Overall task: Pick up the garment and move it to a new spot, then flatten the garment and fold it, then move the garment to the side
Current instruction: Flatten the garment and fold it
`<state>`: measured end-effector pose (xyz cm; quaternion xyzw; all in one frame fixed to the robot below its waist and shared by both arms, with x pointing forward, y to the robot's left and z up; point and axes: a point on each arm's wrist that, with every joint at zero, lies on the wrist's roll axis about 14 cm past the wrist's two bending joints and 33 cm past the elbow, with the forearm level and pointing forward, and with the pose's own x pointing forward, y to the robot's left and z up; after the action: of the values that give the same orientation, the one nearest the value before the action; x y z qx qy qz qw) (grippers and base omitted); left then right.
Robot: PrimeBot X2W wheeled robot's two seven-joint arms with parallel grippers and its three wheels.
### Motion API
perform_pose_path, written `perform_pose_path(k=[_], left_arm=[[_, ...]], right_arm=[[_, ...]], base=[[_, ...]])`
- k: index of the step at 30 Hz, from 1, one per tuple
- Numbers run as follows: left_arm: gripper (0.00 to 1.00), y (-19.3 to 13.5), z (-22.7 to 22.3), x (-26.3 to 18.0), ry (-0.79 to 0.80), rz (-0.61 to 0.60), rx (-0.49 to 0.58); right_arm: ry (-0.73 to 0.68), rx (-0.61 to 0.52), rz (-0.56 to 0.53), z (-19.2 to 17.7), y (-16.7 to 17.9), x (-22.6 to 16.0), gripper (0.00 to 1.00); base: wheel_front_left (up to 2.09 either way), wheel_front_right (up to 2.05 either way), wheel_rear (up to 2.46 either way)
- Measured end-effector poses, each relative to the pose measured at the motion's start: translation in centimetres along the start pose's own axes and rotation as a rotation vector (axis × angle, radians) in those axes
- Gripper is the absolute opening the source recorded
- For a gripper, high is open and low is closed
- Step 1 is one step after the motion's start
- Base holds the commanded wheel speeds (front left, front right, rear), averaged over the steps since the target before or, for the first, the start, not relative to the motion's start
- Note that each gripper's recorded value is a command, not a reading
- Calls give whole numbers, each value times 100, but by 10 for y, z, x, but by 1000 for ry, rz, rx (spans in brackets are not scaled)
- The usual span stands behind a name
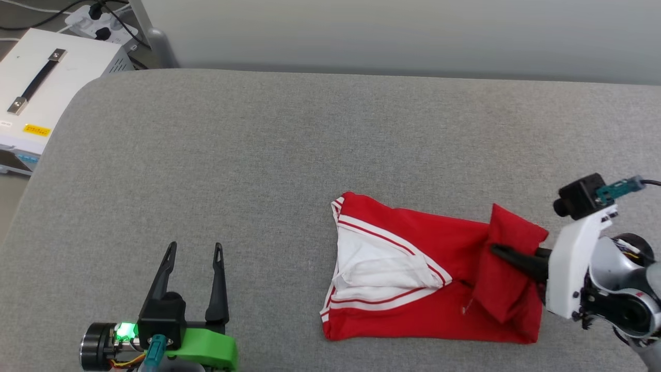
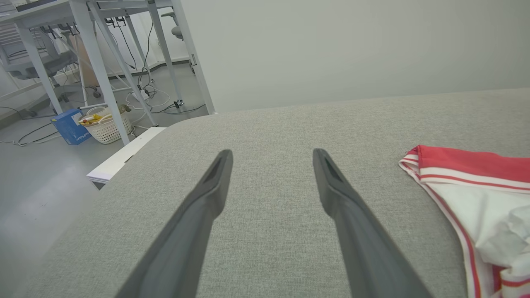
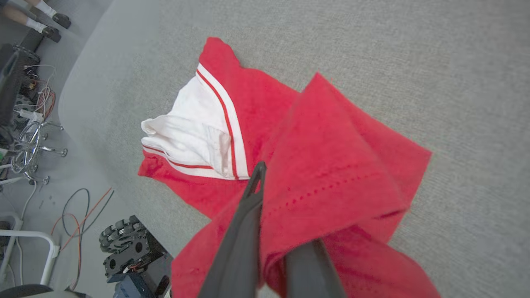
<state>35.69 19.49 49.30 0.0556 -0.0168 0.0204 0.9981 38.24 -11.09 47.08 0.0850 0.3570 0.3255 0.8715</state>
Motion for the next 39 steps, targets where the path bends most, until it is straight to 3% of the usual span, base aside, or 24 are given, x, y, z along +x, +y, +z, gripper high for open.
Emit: perform_pose_path(k=[12,21,25,26,27,28,33,39], left_arm=[[100,1,-9,12,25,17,-8],[100,2,-15,20,42,23,-8],[100,3,-18,21,50,26,-7],[100,2,-19,21,51,26,-7],[100,2,-18,21,50,26,-7],[100,2,-18,21,48,25,-8],[100,0,-9,20,20,15,-11],[100,-6,-1,16,-1,-7,-12]], right_arm=[[131,-121,108,1,46,78,0],[253,-136,89,-31,40,115,0],[242,-142,85,-34,39,122,0],[231,-145,87,-33,39,123,37],[213,-148,91,-31,41,123,91],[193,-156,95,-29,42,122,100],[-13,-256,102,9,47,97,100],[-252,-282,60,52,38,55,100]], base=[[0,0,0],[0,0,0],[0,0,0],[0,0,0],[0,0,0],[0,0,0],[0,0,0],[0,0,0]])
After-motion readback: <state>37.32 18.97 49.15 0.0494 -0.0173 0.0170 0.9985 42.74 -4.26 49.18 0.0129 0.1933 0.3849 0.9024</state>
